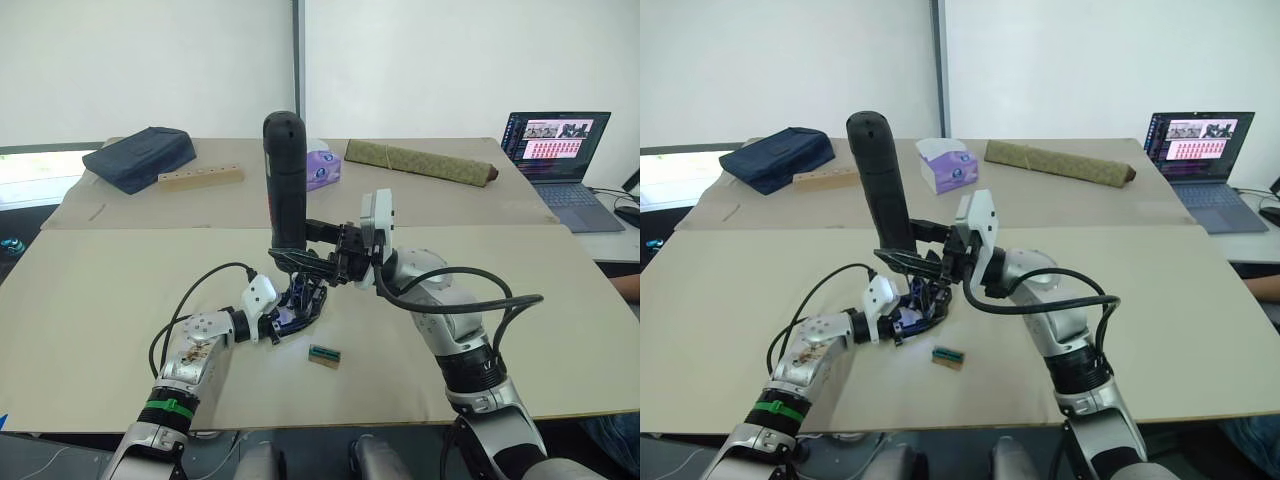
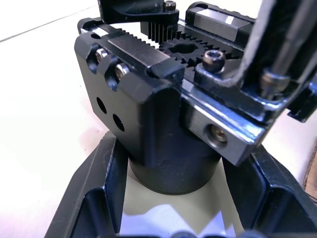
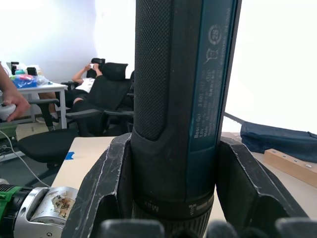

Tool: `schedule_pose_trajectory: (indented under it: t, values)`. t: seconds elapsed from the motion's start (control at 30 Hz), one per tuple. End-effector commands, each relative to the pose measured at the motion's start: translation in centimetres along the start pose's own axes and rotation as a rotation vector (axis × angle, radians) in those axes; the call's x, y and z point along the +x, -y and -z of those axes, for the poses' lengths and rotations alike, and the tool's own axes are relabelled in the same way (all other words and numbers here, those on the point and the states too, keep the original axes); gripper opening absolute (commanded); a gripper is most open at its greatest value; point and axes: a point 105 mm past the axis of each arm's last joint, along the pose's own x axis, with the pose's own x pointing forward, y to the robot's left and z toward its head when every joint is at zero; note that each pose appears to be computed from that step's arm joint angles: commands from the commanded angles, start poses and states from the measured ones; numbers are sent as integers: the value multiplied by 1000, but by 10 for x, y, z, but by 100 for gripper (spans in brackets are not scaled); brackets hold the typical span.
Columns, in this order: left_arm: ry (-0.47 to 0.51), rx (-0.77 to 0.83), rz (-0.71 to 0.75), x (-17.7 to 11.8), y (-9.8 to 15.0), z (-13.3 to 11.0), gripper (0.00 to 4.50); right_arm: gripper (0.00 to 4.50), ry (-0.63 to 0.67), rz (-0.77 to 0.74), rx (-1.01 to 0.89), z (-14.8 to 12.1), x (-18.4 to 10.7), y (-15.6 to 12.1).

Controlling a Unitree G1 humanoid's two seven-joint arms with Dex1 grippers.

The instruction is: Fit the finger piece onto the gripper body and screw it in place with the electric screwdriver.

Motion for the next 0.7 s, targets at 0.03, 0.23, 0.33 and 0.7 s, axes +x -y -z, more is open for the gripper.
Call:
schedule_pose_trajectory:
  t: [0.03, 0.23, 0.33, 0.7]
  values:
    - [-82, -69, 37, -1, 12, 27, 227, 191, -159, 22, 73, 41, -7, 1]
    - [-81, -73, 33, 0, 12, 28, 227, 191, -149, 22, 62, 37, -7, 3]
    - [-82, -76, 30, 0, 13, 29, 227, 191, -93, 4, 23, 22, -4, 4]
    - [-94, -87, 14, 0, 12, 34, 227, 191, 163, -127, -97, -63, -2, -3]
